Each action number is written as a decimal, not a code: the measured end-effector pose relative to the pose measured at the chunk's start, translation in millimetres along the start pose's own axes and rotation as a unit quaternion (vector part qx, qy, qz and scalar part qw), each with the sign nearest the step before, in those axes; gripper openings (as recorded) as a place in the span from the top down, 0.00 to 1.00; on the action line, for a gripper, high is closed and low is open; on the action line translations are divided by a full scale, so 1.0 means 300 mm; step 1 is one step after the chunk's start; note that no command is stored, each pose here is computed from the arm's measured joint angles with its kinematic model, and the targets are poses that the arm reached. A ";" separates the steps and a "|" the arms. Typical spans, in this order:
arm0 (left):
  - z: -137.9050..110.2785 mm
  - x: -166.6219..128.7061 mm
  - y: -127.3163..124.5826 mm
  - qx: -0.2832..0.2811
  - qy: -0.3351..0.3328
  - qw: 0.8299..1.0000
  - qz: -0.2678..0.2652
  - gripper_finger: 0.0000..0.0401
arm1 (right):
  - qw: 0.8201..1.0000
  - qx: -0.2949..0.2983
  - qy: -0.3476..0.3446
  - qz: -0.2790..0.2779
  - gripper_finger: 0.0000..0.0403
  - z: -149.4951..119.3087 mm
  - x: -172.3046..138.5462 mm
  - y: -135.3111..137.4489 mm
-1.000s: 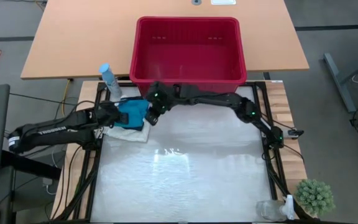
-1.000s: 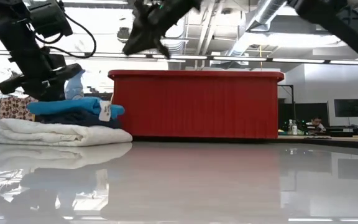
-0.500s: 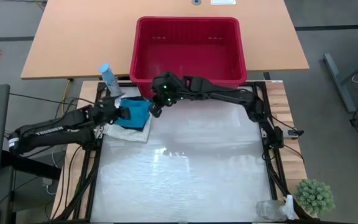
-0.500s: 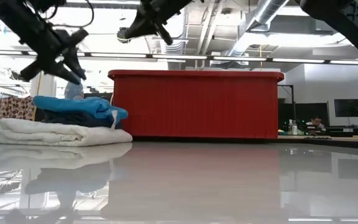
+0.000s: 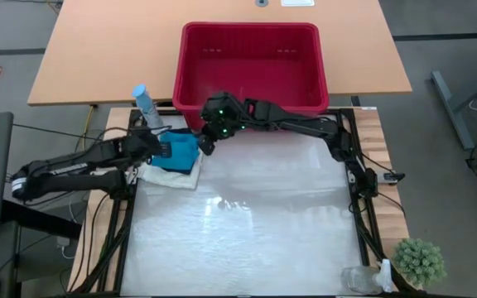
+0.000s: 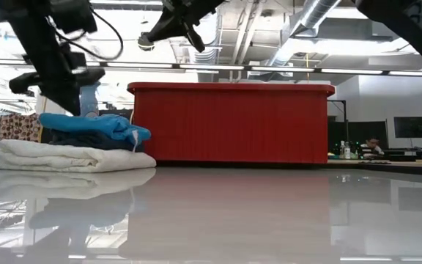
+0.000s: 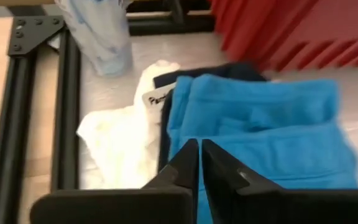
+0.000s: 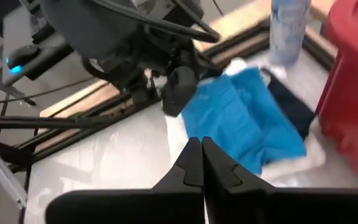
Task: Fold Laundry from Bin
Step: Stack the blue shorts on the black shorts, then put the stacked clothes into the red bin
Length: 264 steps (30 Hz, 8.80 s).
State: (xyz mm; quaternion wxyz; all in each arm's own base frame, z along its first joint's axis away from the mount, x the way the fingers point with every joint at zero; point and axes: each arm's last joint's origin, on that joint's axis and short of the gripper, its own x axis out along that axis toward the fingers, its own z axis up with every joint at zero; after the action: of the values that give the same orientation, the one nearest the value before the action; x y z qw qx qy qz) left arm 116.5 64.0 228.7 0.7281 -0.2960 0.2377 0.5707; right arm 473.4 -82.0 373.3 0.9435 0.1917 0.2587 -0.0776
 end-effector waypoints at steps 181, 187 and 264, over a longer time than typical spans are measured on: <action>-0.489 0.182 -0.426 -0.305 0.180 0.908 -0.225 0.38 | 0.961 0.230 0.150 -0.021 0.33 -0.872 0.076 -0.306; -0.484 0.212 -0.431 -0.302 0.203 0.904 -0.223 0.54 | 0.954 0.260 0.143 -0.033 0.48 -0.874 0.079 -0.301; 0.579 0.042 -0.541 -0.432 0.101 0.782 -0.438 0.93 | 0.990 0.120 0.038 -0.068 0.83 0.031 -0.471 -0.380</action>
State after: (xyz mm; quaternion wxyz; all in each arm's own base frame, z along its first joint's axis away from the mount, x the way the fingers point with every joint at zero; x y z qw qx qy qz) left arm 278.7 166.6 369.6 0.6672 -0.7078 -0.1173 0.2006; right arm 329.0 -183.2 417.2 0.8958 0.2885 0.2955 -0.1643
